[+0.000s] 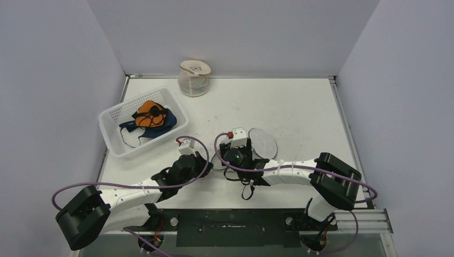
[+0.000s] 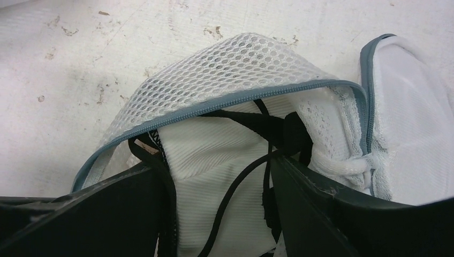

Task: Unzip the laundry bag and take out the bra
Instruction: Pick up the bra from the laundry bag.

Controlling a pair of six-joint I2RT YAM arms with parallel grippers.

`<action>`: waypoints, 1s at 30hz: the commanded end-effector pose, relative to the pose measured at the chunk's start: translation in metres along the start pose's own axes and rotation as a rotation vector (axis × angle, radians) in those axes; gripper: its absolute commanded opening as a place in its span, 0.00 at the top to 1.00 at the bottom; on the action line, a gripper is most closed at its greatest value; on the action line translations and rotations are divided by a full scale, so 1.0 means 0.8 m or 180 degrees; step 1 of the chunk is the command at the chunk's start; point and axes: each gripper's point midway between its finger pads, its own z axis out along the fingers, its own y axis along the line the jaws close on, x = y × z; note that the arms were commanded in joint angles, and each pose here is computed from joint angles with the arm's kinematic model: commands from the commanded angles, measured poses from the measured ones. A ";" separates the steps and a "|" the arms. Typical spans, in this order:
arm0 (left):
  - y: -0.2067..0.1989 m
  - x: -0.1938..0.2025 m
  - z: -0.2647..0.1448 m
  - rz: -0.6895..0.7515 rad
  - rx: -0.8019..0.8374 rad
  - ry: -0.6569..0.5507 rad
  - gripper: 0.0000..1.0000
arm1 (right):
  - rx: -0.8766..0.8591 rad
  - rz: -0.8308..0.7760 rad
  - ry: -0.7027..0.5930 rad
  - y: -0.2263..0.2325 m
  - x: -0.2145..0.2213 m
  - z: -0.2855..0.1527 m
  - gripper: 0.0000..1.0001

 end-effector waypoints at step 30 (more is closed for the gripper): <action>-0.034 -0.025 -0.004 -0.0031 0.0202 -0.0129 1.00 | -0.0221 0.0108 0.0170 -0.004 0.016 0.007 0.47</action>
